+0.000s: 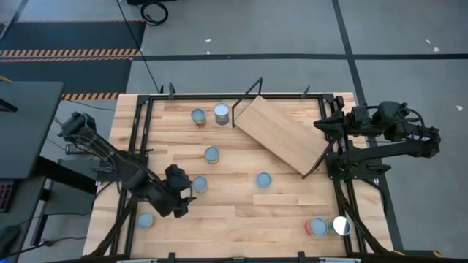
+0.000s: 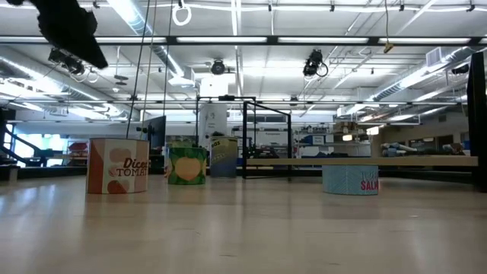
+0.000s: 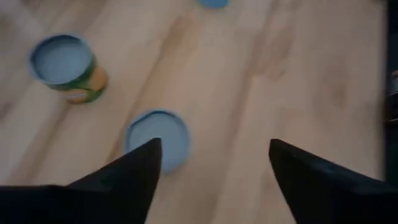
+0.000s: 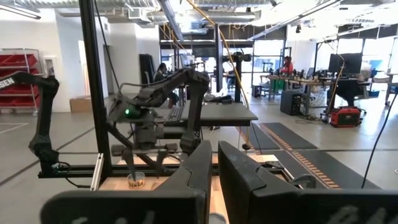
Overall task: Pick and place cans onto a shelf
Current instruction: Put the canned diced tomatoes on the shelf
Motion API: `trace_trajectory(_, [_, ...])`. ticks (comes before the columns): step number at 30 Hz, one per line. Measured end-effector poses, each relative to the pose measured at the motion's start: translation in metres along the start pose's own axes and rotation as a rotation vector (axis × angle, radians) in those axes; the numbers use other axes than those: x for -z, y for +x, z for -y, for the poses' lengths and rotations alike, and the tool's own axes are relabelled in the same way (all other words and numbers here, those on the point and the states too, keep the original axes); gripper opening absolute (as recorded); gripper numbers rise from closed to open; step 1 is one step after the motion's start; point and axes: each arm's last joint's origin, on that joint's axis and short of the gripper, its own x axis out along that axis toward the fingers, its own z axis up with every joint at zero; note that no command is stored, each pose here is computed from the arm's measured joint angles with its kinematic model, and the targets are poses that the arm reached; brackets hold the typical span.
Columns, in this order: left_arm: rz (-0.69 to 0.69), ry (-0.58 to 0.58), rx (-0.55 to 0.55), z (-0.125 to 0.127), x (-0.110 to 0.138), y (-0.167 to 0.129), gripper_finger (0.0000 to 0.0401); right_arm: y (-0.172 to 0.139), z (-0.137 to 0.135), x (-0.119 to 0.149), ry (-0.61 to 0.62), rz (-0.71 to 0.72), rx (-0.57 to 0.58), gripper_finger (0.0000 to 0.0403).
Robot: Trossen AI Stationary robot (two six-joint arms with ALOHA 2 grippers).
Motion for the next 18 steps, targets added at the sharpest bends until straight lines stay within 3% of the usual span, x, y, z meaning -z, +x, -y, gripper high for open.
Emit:
trace_trajectory(6, [-0.061,0.079,-0.113,0.007,0.012,0.034,0.0329,0.000,0.000,0.000,0.000,0.002,0.000,0.0035])
trace_trajectory(13, [-0.131,0.068,-0.228,0.002,0.019,0.056,0.0330,0.000,0.000,0.000,0.000,0.004,0.000,0.0035])
trace_trajectory(18, [-0.146,0.035,-0.245,-0.007,0.010,0.064,0.0330,0.000,0.000,0.000,0.000,0.004,0.000,0.0035])
